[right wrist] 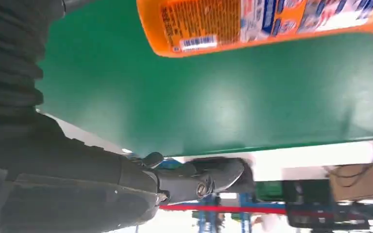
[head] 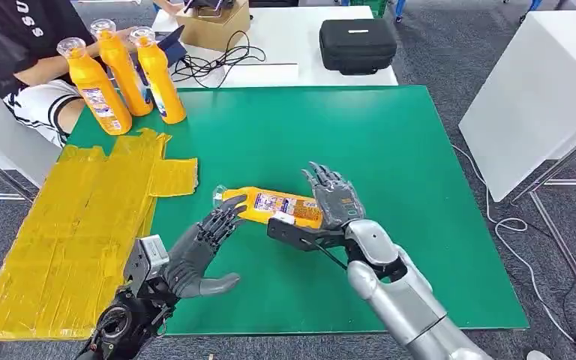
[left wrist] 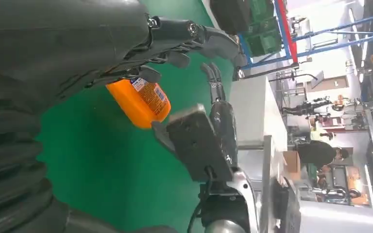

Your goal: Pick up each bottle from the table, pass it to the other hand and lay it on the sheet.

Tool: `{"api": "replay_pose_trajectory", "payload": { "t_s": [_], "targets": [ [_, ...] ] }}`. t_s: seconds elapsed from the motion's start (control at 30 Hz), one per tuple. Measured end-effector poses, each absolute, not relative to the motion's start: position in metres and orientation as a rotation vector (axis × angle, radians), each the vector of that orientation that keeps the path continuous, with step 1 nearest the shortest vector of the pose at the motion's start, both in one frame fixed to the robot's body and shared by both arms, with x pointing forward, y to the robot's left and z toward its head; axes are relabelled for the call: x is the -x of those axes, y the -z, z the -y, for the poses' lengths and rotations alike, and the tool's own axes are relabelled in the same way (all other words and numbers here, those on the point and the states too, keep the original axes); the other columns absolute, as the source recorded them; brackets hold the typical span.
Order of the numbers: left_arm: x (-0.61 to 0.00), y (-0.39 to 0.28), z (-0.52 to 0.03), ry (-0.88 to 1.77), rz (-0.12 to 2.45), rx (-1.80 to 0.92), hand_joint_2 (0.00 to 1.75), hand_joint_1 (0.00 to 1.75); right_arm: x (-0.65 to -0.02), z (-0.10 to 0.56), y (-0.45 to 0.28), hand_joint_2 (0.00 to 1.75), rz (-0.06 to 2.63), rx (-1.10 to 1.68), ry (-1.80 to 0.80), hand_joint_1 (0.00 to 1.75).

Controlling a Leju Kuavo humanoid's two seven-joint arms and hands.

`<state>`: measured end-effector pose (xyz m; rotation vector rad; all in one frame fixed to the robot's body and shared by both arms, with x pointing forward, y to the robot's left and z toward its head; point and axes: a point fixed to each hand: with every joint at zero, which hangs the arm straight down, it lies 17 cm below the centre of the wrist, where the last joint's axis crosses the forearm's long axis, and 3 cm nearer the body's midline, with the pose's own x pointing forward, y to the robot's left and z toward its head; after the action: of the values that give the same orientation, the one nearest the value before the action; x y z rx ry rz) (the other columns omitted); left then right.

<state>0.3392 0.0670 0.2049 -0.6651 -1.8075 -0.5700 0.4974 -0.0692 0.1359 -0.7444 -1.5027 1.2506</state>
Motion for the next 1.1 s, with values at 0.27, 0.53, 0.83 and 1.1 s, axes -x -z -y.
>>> {"api": "replay_pose_trajectory", "payload": {
  "t_s": [0.27, 0.53, 0.83, 1.1],
  "targets": [
    [-0.336, -0.211, -0.066, 0.58, 1.82, 0.677, 1.75, 0.0, -0.513, 0.085, -0.121, 1.75, 1.42, 0.773, -1.185, 0.0],
    [-0.332, -0.226, -0.065, 0.588, 1.857, 0.688, 1.75, 0.0, -0.52, 0.097, -0.103, 1.75, 1.347, 0.786, -1.159, 0.0],
    [-0.331, -0.234, -0.064, 0.578, 1.892, 0.7, 1.75, 0.0, -0.516, 0.073, -0.082, 1.75, 1.392, 0.726, -1.27, 0.0],
    [-0.333, -0.235, -0.064, 0.578, 1.903, 0.683, 1.75, 0.0, -0.513, 0.062, -0.067, 1.75, 1.359, 0.7, -1.317, 0.0]
  ]
}}
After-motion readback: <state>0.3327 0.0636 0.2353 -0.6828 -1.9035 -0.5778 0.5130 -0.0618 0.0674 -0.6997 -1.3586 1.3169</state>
